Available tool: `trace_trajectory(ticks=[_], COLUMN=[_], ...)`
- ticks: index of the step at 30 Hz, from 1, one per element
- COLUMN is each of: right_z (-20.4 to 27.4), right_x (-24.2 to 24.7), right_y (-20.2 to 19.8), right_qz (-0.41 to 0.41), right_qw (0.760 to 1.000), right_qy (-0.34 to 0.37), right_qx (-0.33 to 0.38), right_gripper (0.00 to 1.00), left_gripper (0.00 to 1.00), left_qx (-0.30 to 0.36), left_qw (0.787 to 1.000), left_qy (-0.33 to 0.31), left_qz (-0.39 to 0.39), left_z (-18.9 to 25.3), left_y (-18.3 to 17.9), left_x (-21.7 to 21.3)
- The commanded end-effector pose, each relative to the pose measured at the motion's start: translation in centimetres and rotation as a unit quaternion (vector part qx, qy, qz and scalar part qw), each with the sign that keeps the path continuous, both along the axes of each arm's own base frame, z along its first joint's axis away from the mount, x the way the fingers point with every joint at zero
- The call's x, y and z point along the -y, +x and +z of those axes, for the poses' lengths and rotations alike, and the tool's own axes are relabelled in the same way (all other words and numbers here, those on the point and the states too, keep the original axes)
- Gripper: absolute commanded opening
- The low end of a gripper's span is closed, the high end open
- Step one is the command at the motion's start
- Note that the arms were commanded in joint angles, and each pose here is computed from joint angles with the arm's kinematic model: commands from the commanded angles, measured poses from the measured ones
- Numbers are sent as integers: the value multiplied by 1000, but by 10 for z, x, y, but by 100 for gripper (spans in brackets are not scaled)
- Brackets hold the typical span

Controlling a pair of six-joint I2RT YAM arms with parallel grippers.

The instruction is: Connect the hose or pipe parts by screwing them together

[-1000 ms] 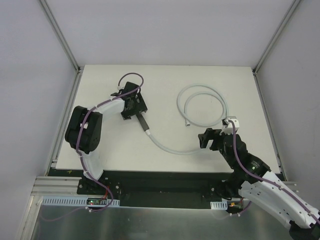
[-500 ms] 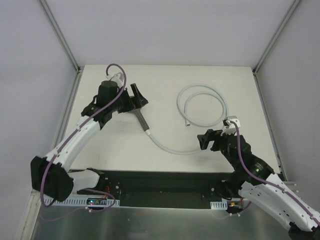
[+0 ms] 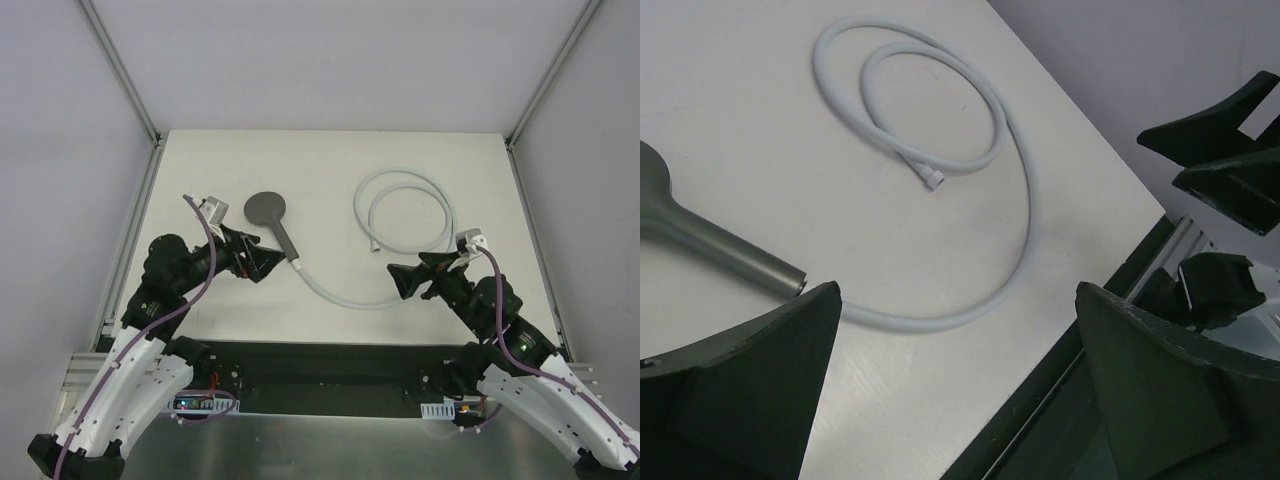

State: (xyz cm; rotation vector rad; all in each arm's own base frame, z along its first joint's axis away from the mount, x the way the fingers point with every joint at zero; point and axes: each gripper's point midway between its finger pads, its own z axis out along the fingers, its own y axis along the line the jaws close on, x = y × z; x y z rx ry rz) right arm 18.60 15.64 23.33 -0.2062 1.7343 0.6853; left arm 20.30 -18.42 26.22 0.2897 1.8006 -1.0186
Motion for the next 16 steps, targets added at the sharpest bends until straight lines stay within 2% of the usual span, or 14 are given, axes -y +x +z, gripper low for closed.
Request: trace_trajectory(ticks=[1, 16], right_z=[24, 21], right_x=[-7, -4], right_y=[0, 5], right_qz=[12, -1], right_qw=[998, 999], right_qy=[49, 29], right_qx=[37, 37], right_gripper=[96, 96], left_gripper=[99, 99], left_qx=[75, 87], left_qw=[997, 996], left_qy=[0, 3], left_qz=[-20, -9], left_z=[16, 19], left_y=[-11, -10], left_x=[-1, -5])
